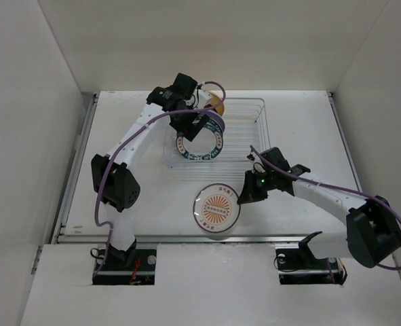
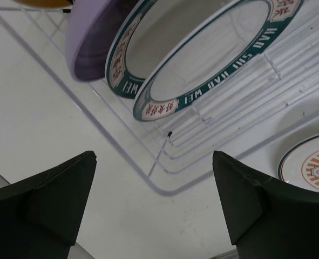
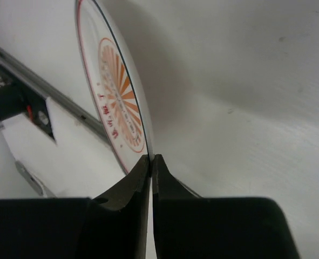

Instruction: Unload the plates from the dish rack

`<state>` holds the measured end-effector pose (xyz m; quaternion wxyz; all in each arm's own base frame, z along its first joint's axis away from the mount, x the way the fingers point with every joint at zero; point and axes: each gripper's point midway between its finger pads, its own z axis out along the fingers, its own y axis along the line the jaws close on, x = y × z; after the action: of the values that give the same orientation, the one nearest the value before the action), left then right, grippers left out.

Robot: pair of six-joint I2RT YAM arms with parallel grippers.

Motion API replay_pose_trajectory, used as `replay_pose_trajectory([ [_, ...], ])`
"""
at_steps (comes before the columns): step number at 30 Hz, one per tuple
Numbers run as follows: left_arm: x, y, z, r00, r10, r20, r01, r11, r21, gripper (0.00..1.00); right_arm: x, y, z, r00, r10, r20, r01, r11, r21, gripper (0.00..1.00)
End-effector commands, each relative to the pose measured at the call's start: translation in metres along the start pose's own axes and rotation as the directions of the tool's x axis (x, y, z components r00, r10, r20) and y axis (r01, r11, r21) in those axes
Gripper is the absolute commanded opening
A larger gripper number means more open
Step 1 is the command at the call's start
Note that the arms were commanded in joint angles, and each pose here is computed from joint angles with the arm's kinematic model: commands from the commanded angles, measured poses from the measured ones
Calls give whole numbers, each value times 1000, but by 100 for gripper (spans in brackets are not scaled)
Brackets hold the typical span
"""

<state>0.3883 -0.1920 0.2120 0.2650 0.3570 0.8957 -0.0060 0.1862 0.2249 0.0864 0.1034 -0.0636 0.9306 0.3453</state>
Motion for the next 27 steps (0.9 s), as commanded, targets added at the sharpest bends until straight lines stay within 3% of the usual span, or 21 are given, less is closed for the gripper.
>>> replay_pose_trajectory([
  [1,-17,2,11,999,29,28,-28,999,-25,86,-23,-5,5,994,22,109,-25,1000,18,9],
  [10,-23,-4,31,999,46,17,-46,998,-30,74,-19,-25,20,996,40,82,-47,996,79,39],
  [13,-23,-5,36,999,47,15,-46,999,-30,69,-18,-26,17,997,32,64,-38,994,101,54],
  [16,-24,-5,40,999,47,15,-46,999,-29,63,-22,-18,0,995,4,100,-15,994,106,78],
  [21,-19,-7,56,998,58,-13,-58,998,-21,60,-24,-10,-19,989,-17,147,1,994,111,84],
  [24,-20,-9,61,998,58,-10,-58,998,-8,44,-25,-6,-27,984,-30,174,12,994,107,84],
  [27,-13,-16,66,998,50,-33,-49,999,21,39,-30,1,-32,981,-30,190,11,995,97,84],
])
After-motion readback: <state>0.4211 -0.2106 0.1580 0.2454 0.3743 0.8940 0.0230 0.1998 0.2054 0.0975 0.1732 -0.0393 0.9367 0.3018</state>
